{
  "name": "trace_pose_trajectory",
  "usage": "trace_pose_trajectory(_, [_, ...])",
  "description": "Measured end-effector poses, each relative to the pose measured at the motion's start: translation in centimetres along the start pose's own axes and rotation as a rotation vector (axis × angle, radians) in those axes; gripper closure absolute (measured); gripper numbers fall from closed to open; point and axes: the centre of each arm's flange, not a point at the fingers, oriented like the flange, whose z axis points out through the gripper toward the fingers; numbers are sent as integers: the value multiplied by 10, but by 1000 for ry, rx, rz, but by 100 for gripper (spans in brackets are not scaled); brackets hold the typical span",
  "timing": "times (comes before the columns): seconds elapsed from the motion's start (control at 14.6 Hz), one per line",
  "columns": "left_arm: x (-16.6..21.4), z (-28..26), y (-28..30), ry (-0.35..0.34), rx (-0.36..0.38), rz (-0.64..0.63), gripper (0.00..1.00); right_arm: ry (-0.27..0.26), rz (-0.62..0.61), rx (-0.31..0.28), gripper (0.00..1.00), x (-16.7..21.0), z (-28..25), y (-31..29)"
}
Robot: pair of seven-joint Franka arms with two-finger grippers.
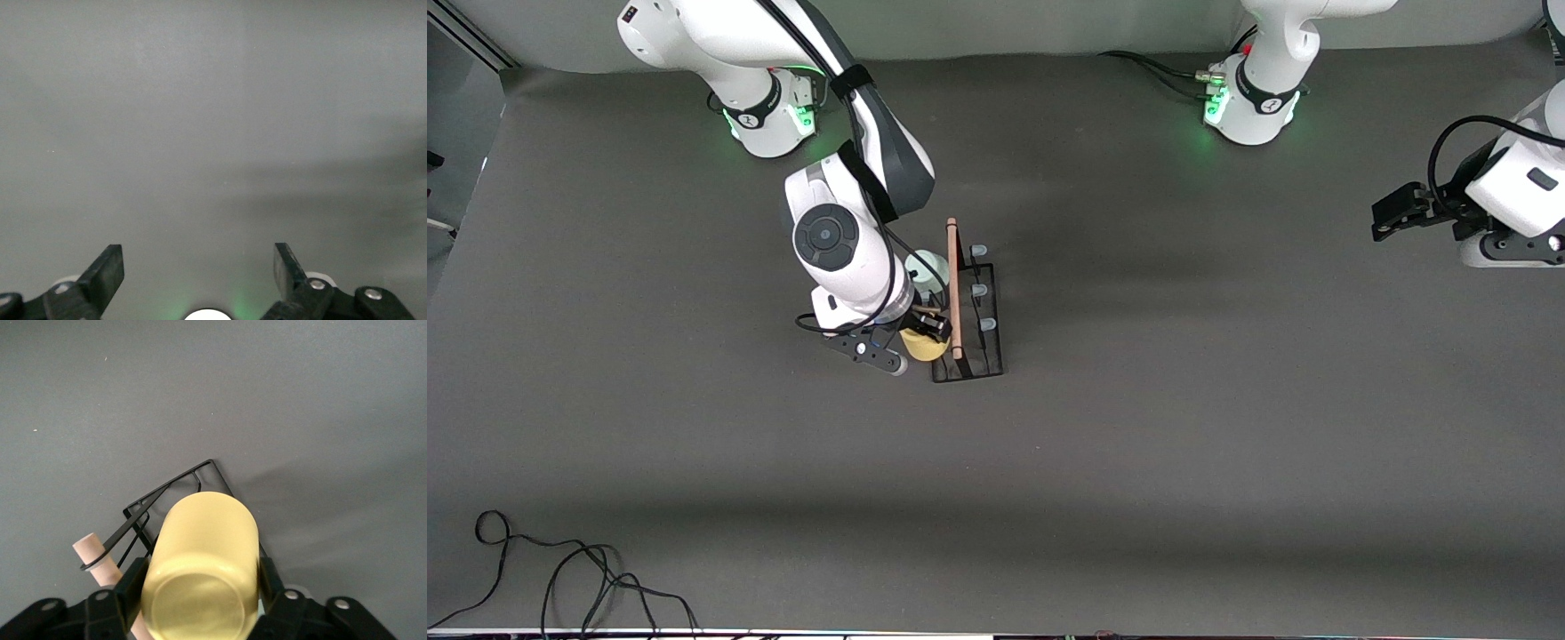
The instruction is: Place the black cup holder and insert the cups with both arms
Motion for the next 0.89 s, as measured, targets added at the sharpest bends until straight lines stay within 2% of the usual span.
trace_pose_trajectory(0.27, [1,-1,0,9,0,0,0,10,1,9,23,5,-10,0])
trace_pose_trajectory(0.48, [3,-2,1,23,-1,1,0,-13,-22,-14,23,22,-46,21])
trace_pose_trajectory(0.68, [4,-2,0,33,-2,0,0,-88,-104,-50,23,52,-121,81])
trace_pose_trajectory(0.89, [4,-2,0,32,-2,-1,0,-127,-213,-92,23,82,-196,173])
